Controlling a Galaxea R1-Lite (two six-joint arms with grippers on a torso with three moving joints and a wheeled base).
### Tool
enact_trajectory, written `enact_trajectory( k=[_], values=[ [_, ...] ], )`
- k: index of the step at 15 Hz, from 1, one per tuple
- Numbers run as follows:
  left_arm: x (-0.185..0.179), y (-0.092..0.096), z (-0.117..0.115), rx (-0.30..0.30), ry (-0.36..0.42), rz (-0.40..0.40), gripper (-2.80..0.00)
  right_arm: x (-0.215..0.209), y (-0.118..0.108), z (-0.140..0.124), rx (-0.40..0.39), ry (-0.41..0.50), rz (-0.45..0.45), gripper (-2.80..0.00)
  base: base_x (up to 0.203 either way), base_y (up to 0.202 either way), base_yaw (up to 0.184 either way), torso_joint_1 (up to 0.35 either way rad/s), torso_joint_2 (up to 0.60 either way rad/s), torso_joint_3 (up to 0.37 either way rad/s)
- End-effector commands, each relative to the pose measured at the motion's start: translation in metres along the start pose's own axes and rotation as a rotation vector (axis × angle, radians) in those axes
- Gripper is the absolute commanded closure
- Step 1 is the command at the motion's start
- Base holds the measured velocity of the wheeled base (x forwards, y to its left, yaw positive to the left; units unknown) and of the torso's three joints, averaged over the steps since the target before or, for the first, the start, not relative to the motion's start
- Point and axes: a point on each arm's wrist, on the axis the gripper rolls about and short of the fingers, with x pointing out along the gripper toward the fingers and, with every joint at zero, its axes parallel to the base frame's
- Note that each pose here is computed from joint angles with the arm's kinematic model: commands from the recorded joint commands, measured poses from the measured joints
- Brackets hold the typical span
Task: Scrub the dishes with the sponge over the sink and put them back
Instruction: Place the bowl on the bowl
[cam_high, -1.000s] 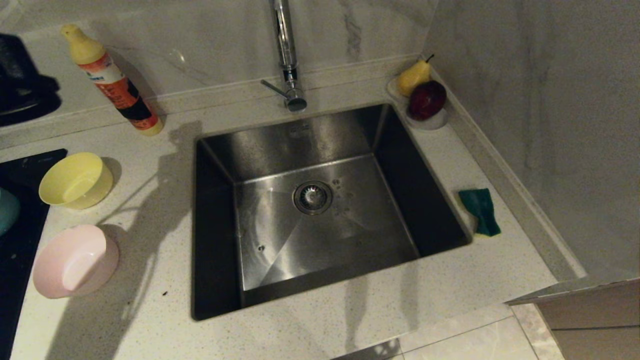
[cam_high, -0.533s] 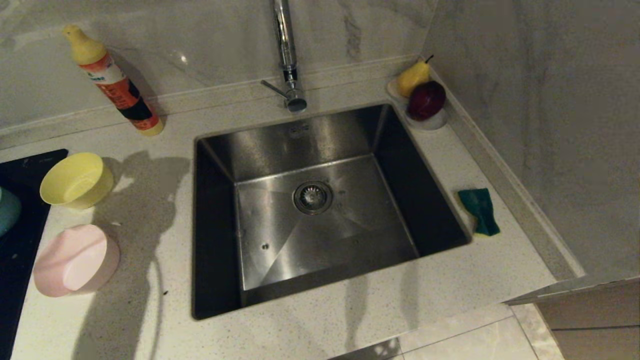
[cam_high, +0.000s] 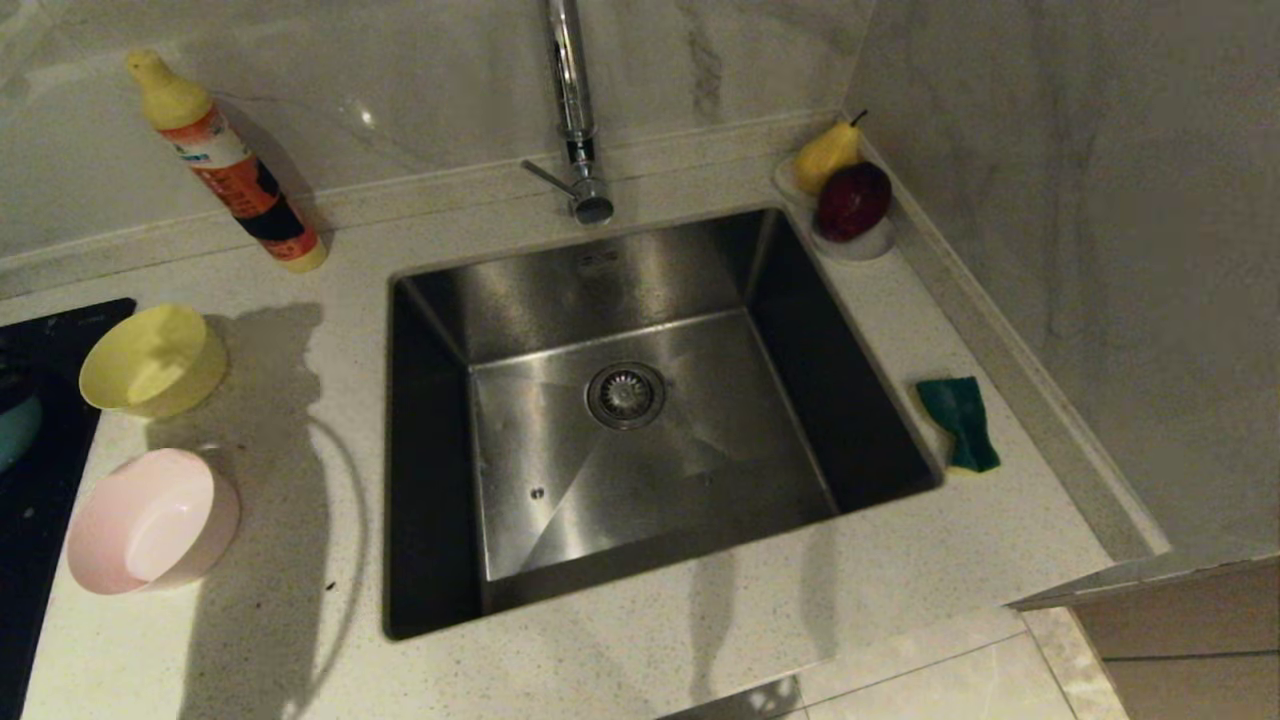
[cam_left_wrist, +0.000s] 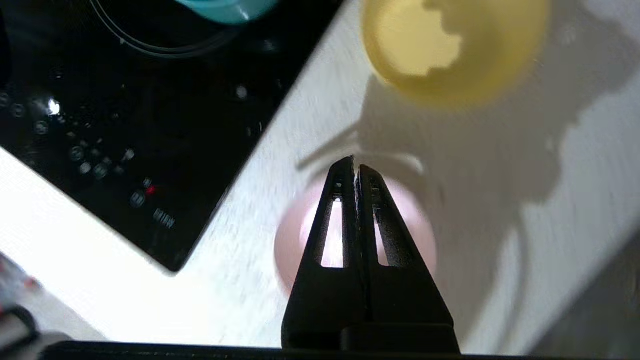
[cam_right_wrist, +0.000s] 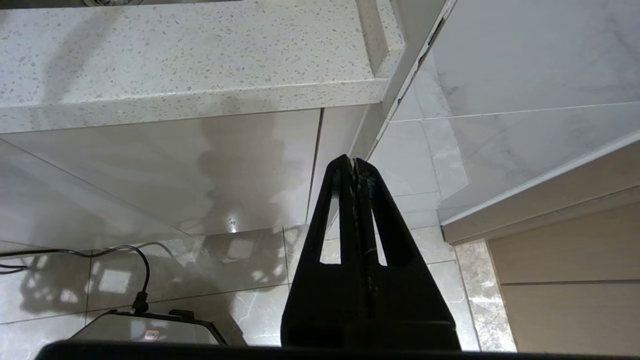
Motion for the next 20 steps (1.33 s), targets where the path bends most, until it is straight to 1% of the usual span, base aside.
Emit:
enact_trajectory(
  k=[1, 2, 3, 4, 5, 6, 9, 10, 11, 13, 14, 20],
  values=[
    [0.035, 0.000, 0.008, -0.031, 0.040, 0.055, 0.00, 0.000, 0.000, 0.000, 0.000, -0.001, 0.001, 0.00, 0.000, 0.000, 0.000, 0.000, 0.00, 0.000],
    [0.043, 0.000, 0.010, -0.038, 0.046, 0.064, 0.00, 0.000, 0.000, 0.000, 0.000, -0.001, 0.001, 0.00, 0.000, 0.000, 0.000, 0.000, 0.00, 0.000],
    [0.054, 0.002, 0.015, -0.057, 0.051, 0.084, 0.00, 0.000, 0.000, 0.000, 0.000, -0.001, 0.001, 0.00, 0.000, 0.000, 0.000, 0.000, 0.00, 0.000],
    [0.064, 0.004, 0.019, -0.084, 0.061, 0.101, -0.58, 0.000, 0.000, 0.000, 0.000, -0.001, 0.001, 0.00, 0.000, 0.000, 0.000, 0.000, 0.00, 0.000],
    [0.073, 0.008, 0.022, -0.108, 0.075, 0.104, -2.80, 0.000, 0.000, 0.000, 0.000, -0.001, 0.001, 0.00, 0.000, 0.000, 0.000, 0.000, 0.00, 0.000],
    [0.077, 0.012, 0.025, -0.126, 0.086, 0.089, -2.80, 0.000, 0.000, 0.000, 0.000, -0.001, 0.001, 0.00, 0.000, 0.000, 0.000, 0.000, 0.00, 0.000],
    [0.079, 0.011, 0.030, -0.144, 0.112, -0.003, -2.80, 0.000, 0.000, 0.000, 0.000, -0.001, 0.001, 0.00, 0.000, 0.000, 0.000, 0.000, 0.00, 0.000],
    [0.082, 0.010, 0.029, -0.146, 0.125, -0.019, -2.80, 0.000, 0.000, 0.000, 0.000, -0.001, 0.001, 0.00, 0.000, 0.000, 0.000, 0.000, 0.00, 0.000],
    [0.087, 0.010, 0.028, -0.151, 0.142, -0.025, -2.80, 0.000, 0.000, 0.000, 0.000, -0.001, 0.001, 0.00, 0.000, 0.000, 0.000, 0.000, 0.00, 0.000],
    [0.096, 0.010, 0.027, -0.199, 0.164, -0.030, -2.80, 0.000, 0.000, 0.000, 0.000, -0.001, 0.001, 0.00, 0.000, 0.000, 0.000, 0.000, 0.00, 0.000],
    [0.099, 0.010, 0.026, -0.211, 0.173, -0.034, -2.80, 0.000, 0.000, 0.000, -0.002, -0.001, 0.001, 0.00, 0.000, 0.000, 0.000, 0.000, 0.00, 0.000],
    [0.114, 0.021, 0.022, -0.237, 0.221, -0.020, -2.80, 0.000, 0.000, 0.000, 0.000, -0.001, 0.001, 0.00, 0.000, 0.000, 0.000, 0.000, 0.00, 0.000]
  ],
)
